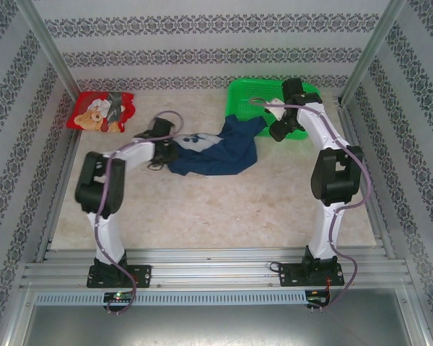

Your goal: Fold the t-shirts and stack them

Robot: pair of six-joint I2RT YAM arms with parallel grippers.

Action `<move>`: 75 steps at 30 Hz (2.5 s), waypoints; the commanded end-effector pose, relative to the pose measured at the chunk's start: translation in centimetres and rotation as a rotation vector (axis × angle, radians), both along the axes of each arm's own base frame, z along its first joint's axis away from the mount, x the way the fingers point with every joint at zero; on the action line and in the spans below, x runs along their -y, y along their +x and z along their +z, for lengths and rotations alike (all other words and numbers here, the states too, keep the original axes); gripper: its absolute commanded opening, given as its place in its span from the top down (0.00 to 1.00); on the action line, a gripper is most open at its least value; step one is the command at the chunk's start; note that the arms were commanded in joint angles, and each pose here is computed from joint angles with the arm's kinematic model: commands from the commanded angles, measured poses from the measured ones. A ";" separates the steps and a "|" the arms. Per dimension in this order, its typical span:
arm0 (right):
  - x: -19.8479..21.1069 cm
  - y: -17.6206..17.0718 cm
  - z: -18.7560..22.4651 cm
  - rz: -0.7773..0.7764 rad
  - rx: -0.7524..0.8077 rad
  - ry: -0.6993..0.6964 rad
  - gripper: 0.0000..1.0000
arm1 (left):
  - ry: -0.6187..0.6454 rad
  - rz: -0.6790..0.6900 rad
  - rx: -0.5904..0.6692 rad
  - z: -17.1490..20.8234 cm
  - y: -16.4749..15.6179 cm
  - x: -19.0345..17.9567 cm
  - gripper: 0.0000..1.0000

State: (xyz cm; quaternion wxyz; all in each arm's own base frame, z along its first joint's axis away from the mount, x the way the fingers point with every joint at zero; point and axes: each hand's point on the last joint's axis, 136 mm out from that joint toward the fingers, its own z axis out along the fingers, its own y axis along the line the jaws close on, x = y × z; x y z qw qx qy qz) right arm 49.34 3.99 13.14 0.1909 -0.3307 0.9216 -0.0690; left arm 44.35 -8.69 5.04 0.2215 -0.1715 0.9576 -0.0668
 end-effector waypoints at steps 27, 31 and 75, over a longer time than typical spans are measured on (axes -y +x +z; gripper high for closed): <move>1.7 0.3 -3.3 -0.291 -0.077 -0.083 0.91 | -0.074 -0.061 0.592 29.0 -2.6 -0.8 1.00; 3.7 -2.4 -3.4 -0.446 -0.109 -0.113 0.96 | -0.097 -0.105 0.597 28.7 -1.8 0.9 1.00; -9.3 -10.2 16.5 -0.255 0.222 0.928 0.09 | -0.732 -0.123 0.435 26.4 -2.7 14.1 1.00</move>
